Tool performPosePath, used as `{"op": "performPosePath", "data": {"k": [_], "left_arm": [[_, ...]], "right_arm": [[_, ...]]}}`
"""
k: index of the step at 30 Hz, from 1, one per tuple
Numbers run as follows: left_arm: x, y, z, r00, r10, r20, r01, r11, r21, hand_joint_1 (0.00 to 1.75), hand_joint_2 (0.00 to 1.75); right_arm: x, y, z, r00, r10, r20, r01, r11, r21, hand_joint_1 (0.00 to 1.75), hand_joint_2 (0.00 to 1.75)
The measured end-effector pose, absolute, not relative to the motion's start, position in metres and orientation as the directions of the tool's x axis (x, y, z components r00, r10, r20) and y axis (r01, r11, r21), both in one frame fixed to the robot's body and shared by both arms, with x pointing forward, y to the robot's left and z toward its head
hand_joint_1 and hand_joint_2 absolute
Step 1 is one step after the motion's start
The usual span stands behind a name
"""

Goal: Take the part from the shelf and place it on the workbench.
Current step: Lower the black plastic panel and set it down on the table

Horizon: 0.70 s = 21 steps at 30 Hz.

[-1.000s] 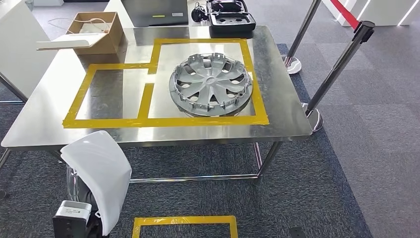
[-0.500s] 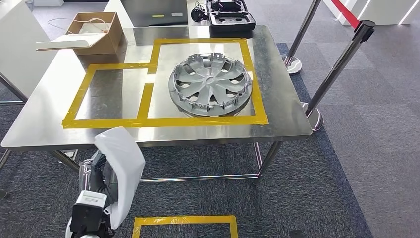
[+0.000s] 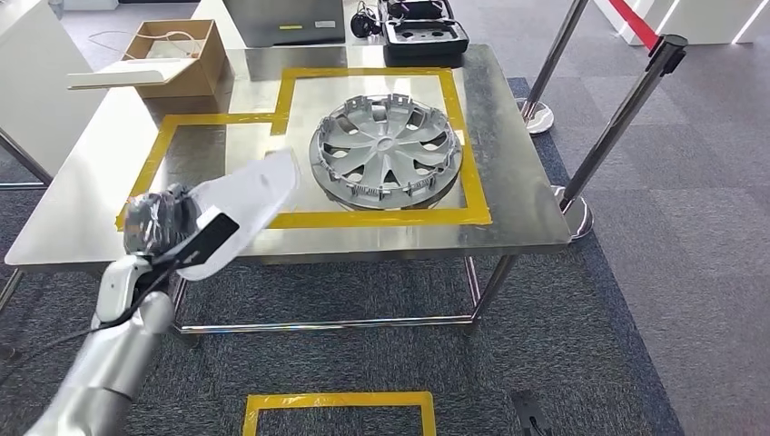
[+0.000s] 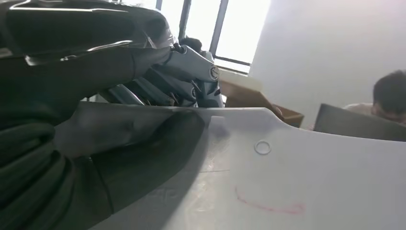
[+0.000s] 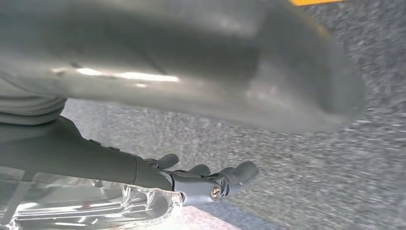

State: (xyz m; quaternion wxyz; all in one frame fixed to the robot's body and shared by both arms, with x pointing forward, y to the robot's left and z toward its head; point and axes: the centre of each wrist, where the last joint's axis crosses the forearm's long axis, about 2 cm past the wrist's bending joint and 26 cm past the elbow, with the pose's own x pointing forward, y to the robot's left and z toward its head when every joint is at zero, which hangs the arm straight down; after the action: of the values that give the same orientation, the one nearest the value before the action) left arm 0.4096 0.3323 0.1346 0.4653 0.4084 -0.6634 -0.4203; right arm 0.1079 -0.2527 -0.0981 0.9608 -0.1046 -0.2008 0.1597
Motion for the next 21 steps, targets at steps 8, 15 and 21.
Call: {"op": "performPosePath", "data": {"k": [8, 15, 21], "left_arm": [[0.452, 0.351, 0.184, -0.139, -0.981, 0.134, -0.104, 0.149, 0.983, 1.75, 1.75], [0.48, 0.342, 0.234, -0.07, -0.996, -0.047, -0.055, -0.043, 0.998, 1.75, 1.75], [0.483, 0.345, 0.241, -0.012, -0.997, -0.072, -0.047, -0.071, 0.996, 1.75, 1.75]], "right_arm": [[0.112, -0.25, -0.097, 0.871, 0.334, 0.361, -0.247, 0.932, -0.267, 0.0, 0.0], [0.106, -0.253, -0.099, 0.894, 0.286, 0.344, -0.201, 0.943, -0.264, 0.0, 0.0], [0.098, -0.253, -0.1, 0.901, 0.274, 0.338, -0.191, 0.947, -0.258, 0.0, 0.0]]}}
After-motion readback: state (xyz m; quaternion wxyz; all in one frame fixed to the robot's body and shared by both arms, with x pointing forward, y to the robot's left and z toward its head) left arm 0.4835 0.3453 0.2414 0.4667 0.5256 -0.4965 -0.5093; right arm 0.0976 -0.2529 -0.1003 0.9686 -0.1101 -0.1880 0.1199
